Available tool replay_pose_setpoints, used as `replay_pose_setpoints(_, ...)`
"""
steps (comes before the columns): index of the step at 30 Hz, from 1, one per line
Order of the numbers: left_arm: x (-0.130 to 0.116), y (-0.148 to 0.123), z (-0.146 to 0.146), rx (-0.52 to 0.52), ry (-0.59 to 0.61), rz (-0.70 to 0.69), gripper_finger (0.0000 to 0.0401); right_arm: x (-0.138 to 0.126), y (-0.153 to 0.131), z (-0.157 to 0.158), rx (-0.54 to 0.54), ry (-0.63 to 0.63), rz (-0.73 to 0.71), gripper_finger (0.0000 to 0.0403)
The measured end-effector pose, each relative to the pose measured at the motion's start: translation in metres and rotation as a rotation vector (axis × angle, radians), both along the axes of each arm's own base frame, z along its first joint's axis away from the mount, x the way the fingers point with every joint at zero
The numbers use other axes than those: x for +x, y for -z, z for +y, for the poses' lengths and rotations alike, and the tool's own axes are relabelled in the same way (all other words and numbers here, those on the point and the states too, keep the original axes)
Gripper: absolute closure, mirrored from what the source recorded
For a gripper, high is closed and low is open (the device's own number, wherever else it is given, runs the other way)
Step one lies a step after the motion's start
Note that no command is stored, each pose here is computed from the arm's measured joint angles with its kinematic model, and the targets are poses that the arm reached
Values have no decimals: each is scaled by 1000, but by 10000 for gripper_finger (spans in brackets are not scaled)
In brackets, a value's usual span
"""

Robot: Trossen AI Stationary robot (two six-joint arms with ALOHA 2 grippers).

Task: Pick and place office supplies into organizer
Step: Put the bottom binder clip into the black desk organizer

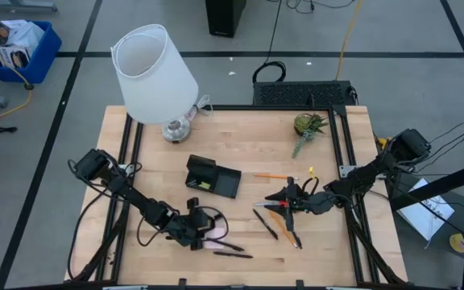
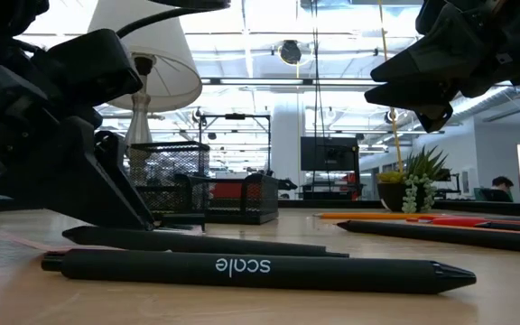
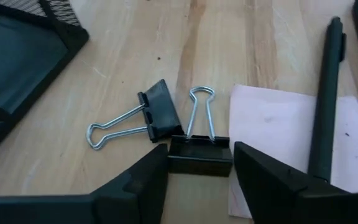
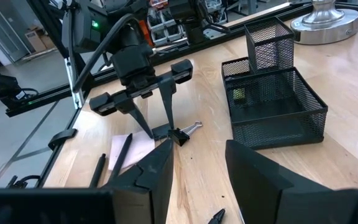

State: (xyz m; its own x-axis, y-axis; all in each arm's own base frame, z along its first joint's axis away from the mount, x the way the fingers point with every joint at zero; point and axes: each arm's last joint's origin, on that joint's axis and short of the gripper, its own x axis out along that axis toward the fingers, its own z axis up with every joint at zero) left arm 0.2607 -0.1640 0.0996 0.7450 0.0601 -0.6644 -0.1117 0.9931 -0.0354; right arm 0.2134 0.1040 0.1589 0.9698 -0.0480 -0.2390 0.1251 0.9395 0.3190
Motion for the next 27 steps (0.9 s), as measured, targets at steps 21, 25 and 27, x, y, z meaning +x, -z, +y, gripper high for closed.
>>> replay_pose_setpoints(21, -21, -5, -19, -70, -194, -85, 246, 0, 0, 0, 0, 0, 0, 264)
replay_pose_setpoints(25, -27, -13, -15, -78, -283, -112, 239, 0, 0, 0, 0, 0, 0, 264)
replay_pose_setpoints(27, -29, -19, -13, -80, -325, -134, 238, 0, 0, 0, 0, 0, 0, 264)
